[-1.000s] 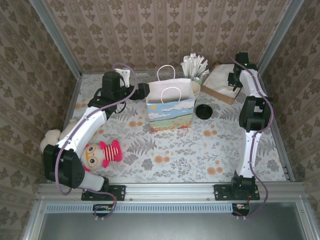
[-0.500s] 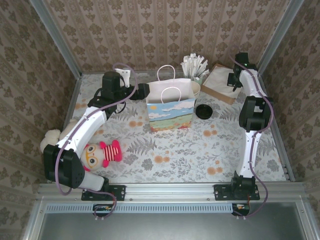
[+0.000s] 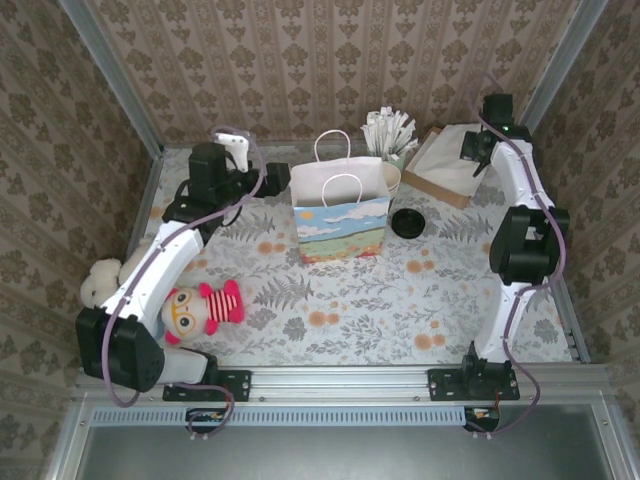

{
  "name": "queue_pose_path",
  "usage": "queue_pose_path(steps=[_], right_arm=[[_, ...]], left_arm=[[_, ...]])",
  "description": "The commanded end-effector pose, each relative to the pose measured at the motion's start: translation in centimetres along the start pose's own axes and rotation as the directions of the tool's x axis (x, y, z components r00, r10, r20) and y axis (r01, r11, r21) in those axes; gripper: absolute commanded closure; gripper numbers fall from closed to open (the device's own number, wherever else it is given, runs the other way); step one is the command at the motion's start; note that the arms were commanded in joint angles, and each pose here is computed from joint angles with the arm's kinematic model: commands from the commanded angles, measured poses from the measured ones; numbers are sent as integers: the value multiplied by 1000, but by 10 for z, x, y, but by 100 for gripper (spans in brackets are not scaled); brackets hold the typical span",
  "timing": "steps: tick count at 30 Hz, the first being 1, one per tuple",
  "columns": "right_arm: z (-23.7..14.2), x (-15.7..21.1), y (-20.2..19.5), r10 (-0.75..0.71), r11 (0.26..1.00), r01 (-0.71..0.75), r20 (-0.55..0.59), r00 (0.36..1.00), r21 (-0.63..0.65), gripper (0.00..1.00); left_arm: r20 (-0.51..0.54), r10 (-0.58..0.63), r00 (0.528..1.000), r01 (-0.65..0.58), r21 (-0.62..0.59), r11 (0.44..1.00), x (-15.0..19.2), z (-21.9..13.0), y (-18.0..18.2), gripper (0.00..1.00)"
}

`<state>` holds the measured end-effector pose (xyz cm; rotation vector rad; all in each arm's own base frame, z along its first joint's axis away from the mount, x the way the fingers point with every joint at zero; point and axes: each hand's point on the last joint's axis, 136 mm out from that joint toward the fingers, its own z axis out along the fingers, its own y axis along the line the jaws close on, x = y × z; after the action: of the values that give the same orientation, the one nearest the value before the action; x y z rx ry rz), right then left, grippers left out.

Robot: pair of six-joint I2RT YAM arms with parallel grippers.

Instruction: Pack the takeout coffee

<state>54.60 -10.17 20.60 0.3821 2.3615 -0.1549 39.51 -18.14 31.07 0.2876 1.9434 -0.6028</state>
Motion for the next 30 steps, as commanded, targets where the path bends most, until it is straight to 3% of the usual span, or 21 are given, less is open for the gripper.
queue_pose_path(steps=[1,9,14,18,20,24,30], right_arm=[[-11,-11,6,-16,999,18,57,998,-30,100],[-11,26,3,-7,999,6,-23,1000,-33,100],[11,67,-9,-8,1000,5,-137,990,-26,100],[30,71,-13,15,1000,-16,-183,983,-4,98],[34,65,-15,36,999,-33,-192,981,19,90],[29,52,-16,63,997,-54,-171,983,57,62],[21,43,22,37,997,-47,-177,984,-53,29]], left_arm=[[75,54,996,-56,31,998,-19,-11,-6,0],[84,58,995,-64,64,996,-19,-21,-14,0],[74,39,997,-45,82,996,-15,-19,-16,0],[67,38,997,-44,87,995,-14,-18,-17,0],[60,33,998,-38,87,995,-11,-16,-17,0],[47,25,999,-29,84,996,-6,-15,-15,0],[35,24,999,-26,68,997,-2,-10,-10,0]])
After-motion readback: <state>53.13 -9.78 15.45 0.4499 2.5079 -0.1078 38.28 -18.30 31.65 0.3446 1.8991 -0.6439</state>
